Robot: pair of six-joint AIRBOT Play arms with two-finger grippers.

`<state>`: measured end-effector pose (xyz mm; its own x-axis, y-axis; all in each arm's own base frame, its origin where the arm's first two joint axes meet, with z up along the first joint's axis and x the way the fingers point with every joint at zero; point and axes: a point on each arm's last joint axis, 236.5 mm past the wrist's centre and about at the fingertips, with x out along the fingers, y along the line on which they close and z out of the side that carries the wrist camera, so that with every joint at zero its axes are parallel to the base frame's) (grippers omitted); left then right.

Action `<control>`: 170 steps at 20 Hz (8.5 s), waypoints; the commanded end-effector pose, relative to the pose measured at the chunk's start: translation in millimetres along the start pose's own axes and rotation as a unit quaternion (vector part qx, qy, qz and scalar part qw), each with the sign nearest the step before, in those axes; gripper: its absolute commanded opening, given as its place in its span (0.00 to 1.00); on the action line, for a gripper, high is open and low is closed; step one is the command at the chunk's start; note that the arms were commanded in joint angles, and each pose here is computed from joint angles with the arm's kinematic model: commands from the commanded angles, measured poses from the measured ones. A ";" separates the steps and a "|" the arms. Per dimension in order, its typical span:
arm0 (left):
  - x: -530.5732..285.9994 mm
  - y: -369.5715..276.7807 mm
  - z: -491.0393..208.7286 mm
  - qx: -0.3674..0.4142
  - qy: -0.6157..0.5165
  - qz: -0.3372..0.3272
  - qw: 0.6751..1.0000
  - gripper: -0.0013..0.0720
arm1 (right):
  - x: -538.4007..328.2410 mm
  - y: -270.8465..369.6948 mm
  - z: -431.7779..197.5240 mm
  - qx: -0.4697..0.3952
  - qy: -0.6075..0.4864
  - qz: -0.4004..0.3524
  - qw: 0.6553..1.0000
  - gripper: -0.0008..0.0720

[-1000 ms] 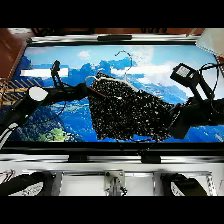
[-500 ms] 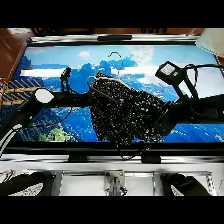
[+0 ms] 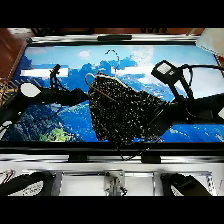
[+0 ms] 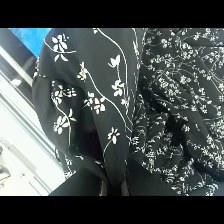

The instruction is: Fold the shirts.

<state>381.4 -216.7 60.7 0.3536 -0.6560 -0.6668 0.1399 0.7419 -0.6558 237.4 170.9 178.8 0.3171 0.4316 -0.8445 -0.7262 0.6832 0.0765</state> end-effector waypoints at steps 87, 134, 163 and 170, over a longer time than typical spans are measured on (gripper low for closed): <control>-219.9 -238.5 45.8 0.344 -0.359 -0.088 0.863 0.70 | -322.0 -172.6 -53.1 0.283 -0.136 -0.580 0.752 0.10; -164.4 -191.1 39.3 0.307 -0.256 -0.040 0.916 0.70 | -516.0 -300.9 -304.4 0.490 -0.273 -0.757 0.334 0.10; -138.8 -179.1 43.1 0.288 -0.232 -0.032 0.929 0.71 | -454.0 -174.1 -313.2 0.642 -0.221 -0.660 0.322 0.70; -100.1 -141.7 20.0 0.284 -0.136 0.013 0.949 0.67 | -328.7 -181.5 -276.6 0.719 -0.160 -0.470 0.486 0.67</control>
<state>349.2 -256.4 260.6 0.6333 -0.6642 -0.3971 0.5917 0.7464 -0.3047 57.2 -296.2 338.9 0.2035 -0.7573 -0.6206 0.9770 0.1160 0.1787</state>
